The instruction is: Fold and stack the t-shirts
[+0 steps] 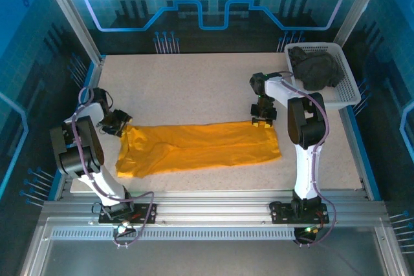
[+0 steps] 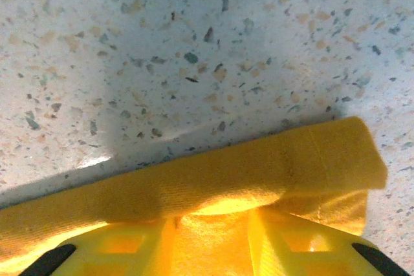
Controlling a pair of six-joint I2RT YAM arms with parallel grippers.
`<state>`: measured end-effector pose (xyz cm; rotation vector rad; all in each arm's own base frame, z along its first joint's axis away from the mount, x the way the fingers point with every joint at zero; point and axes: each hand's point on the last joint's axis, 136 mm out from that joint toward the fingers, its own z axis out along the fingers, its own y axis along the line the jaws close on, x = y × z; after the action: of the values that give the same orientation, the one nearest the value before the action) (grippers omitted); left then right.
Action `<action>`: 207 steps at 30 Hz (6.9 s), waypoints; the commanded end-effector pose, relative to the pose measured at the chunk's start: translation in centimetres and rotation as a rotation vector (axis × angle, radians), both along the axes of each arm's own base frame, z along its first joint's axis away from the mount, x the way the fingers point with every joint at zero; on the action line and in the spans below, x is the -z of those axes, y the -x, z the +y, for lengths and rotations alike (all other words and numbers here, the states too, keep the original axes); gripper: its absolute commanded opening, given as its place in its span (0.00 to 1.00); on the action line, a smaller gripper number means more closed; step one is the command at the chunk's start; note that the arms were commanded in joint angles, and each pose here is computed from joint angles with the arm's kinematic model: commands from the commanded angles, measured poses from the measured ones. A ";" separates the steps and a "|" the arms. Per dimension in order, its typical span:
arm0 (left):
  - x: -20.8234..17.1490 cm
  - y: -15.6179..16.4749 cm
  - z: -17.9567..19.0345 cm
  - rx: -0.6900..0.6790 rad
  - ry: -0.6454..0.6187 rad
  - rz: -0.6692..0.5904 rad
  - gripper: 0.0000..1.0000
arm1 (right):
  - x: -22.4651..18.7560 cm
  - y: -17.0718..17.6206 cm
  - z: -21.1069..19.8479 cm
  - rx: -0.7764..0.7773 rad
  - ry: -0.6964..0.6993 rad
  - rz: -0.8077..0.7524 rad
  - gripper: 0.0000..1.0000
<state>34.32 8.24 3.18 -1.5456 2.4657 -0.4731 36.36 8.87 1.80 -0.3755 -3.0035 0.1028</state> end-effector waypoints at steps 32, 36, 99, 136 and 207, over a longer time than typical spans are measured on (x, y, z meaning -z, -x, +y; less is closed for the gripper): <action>-2.8 -5.3 2.8 -0.011 -0.024 -0.087 0.35 | -3.0 -11.4 1.6 -0.103 -0.285 -0.209 0.46; -7.0 -2.4 2.8 -0.035 -0.188 -0.125 0.51 | -9.0 -11.4 3.5 -0.182 -0.357 -0.361 0.51; -2.9 8.4 -10.1 0.223 -0.005 -0.017 0.45 | -14.2 1.2 15.4 -0.279 -0.815 -0.429 0.51; -2.1 6.2 -8.9 0.286 0.001 -0.036 0.00 | -13.2 1.6 17.1 -0.281 -0.807 -0.381 0.49; 3.8 -30.0 -28.5 0.291 0.322 -0.345 0.36 | 0.6 13.5 7.6 0.264 -0.247 0.039 0.35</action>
<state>62.83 -14.20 3.04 -1.0692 2.4596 -0.8930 24.57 11.62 1.44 -0.3885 -2.9271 -0.0264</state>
